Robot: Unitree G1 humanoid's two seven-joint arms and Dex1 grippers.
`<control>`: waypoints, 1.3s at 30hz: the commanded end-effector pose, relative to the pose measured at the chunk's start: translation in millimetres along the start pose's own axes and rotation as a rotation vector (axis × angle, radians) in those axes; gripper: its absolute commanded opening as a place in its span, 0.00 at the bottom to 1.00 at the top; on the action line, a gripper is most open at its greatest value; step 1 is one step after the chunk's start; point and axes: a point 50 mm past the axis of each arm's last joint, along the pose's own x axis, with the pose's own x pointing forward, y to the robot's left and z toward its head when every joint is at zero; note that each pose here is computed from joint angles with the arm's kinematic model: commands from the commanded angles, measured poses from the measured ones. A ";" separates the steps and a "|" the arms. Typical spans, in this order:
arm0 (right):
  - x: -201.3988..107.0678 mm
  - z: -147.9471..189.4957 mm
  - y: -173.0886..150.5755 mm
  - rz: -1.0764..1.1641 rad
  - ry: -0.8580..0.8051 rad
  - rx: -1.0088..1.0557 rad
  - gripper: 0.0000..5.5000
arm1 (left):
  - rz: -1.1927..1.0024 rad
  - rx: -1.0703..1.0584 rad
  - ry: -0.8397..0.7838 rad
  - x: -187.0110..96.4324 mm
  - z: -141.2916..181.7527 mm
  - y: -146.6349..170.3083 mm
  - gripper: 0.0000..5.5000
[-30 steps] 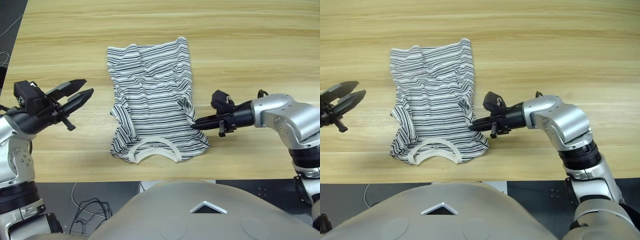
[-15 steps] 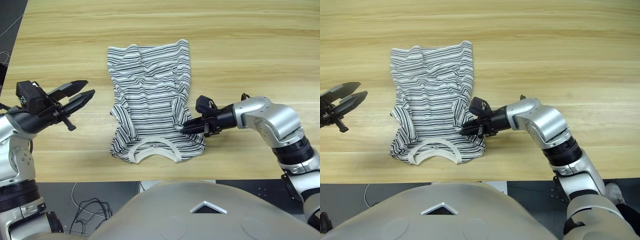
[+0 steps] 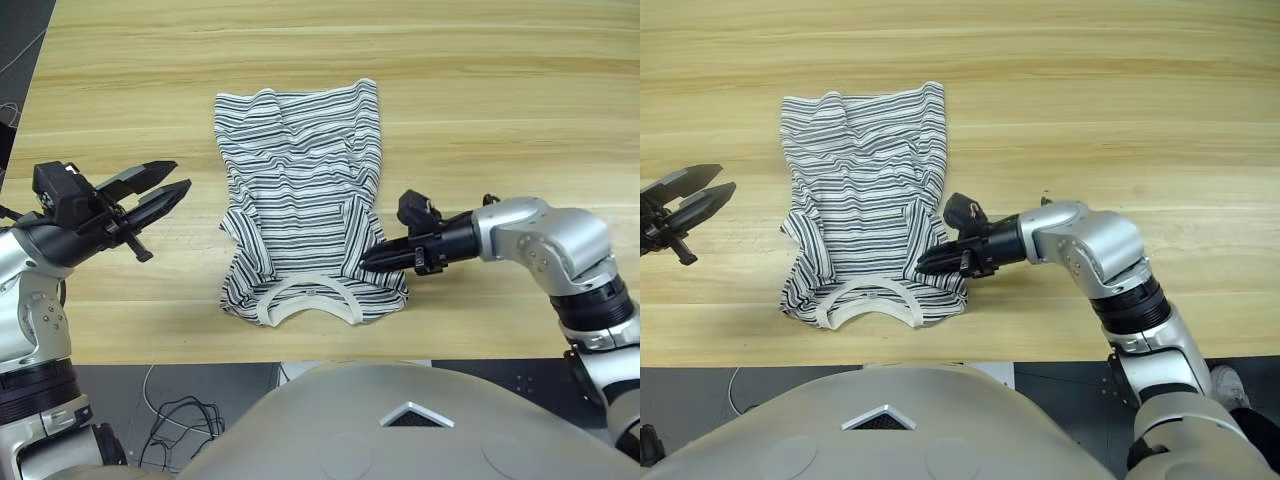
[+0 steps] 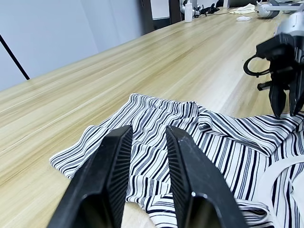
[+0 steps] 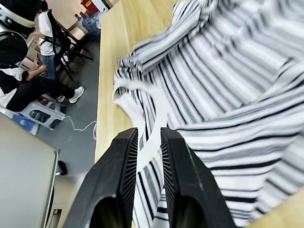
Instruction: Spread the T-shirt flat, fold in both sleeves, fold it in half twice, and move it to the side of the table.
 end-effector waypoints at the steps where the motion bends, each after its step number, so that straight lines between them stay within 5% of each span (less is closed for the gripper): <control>1: -15.0 15.0 -5.8 -0.055 -0.070 -0.057 0.16 | -0.017 0.029 0.017 2.7 4.7 -3.9 0.24; 4: -71.4 37.4 -7.0 -0.176 -0.167 -0.331 0.16 | -0.087 0.201 0.221 5.1 2.9 -20.9 0.29; 10: -130.5 12.1 -2.9 -0.203 0.050 -0.667 0.34 | -0.344 0.667 0.510 -5.3 17.6 -40.8 0.45; 15: -112.4 -35.0 -6.1 -0.077 0.349 -1.033 0.53 | -0.523 0.923 0.635 -13.0 5.2 -45.6 0.61; 19: -91.2 -48.8 -2.5 -0.007 0.320 -1.284 0.66 | -0.557 0.980 0.623 -12.1 -0.6 -51.2 0.75; 29: -59.7 -51.6 -12.6 0.006 0.140 -1.667 0.66 | -0.691 1.052 0.601 -21.5 -47.8 -70.5 0.75; 39: -41.9 -57.3 -18.2 0.018 0.073 -1.698 0.66 | -0.695 1.069 0.469 -8.4 -57.9 -85.4 0.75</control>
